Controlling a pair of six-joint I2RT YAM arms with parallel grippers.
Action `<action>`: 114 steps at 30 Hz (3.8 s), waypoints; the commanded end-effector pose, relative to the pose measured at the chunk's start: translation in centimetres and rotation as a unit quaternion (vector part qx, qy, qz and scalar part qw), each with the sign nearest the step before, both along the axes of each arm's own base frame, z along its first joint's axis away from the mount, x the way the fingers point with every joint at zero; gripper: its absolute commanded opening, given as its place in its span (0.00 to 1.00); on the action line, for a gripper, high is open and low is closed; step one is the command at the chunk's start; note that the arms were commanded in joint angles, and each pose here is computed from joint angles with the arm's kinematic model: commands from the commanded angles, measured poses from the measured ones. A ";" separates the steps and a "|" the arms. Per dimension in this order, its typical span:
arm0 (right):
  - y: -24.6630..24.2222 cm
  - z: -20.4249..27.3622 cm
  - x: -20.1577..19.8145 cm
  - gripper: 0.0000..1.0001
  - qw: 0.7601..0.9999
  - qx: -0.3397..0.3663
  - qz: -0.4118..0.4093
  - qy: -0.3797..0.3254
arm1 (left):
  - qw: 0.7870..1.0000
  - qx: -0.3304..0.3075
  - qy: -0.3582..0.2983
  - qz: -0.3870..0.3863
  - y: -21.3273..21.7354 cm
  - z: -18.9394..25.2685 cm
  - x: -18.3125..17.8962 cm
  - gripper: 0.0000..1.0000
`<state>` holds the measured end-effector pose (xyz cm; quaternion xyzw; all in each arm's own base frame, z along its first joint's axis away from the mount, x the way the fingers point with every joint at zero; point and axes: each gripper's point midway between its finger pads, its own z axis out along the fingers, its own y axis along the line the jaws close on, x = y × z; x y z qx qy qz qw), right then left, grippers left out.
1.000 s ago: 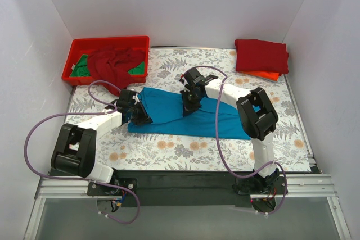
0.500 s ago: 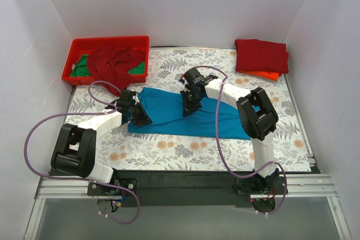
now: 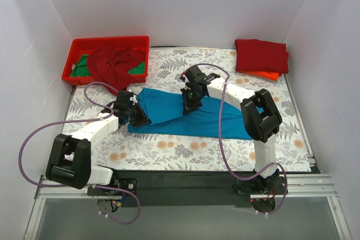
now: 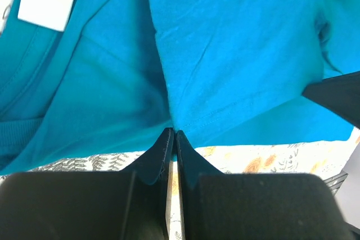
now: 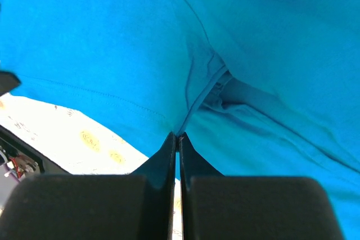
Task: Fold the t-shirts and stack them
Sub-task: Fold the tshirt
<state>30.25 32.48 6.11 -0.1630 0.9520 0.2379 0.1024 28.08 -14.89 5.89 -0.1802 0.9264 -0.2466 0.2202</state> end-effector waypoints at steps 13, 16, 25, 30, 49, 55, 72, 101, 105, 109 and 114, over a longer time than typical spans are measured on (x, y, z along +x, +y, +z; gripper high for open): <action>-1.0 0.1 -2.7 0.01 0.999 0.000 0.003 0.032 | 0.999 -0.007 0.040 -0.005 0.1 -1.3 -2.6 0.00; -0.8 0.0 -2.6 0.01 0.999 0.001 0.004 0.033 | 0.999 -0.005 0.048 -0.005 0.1 -1.7 -2.7 0.00; -0.8 -0.3 -2.6 0.01 0.999 0.000 0.005 0.037 | 0.998 0.008 0.058 0.001 0.5 -2.1 -2.7 0.00; -0.8 -0.5 -2.6 0.04 0.999 -0.002 0.004 0.040 | 0.998 0.012 0.068 0.003 0.6 -2.5 -2.7 0.46; -14.3 6.3 5.9 0.44 0.987 -0.036 -0.147 -0.061 | 0.996 0.067 -0.047 0.034 4.0 2.9 13.6 0.54; -24.4 5.4 7.6 0.43 0.966 -0.095 -0.228 -0.077 | 0.996 0.072 -0.041 0.034 4.5 1.1 16.6 0.53; -34.8 0.2 8.1 0.41 0.940 -0.151 -0.305 -0.030 | 0.997 0.057 -0.030 0.031 3.9 -1.4 18.9 0.39; -39.8 -4.4 8.9 0.34 0.928 -0.167 -0.334 -0.005 | 0.999 0.017 -0.019 0.032 2.8 -2.6 19.4 0.09; -39.4 -4.5 9.2 0.29 0.932 -0.155 -0.328 -0.008 | 0.999 0.021 -0.014 0.032 2.9 -3.0 19.1 0.03; -39.4 -4.7 9.0 0.08 0.933 -0.156 -0.326 -0.004 | 0.999 0.024 -0.010 0.034 3.3 -3.4 18.8 0.00; -39.7 -5.0 8.2 0.01 0.929 -0.169 -0.330 0.003 | 0.998 0.042 -0.013 0.046 4.6 -3.4 18.6 0.00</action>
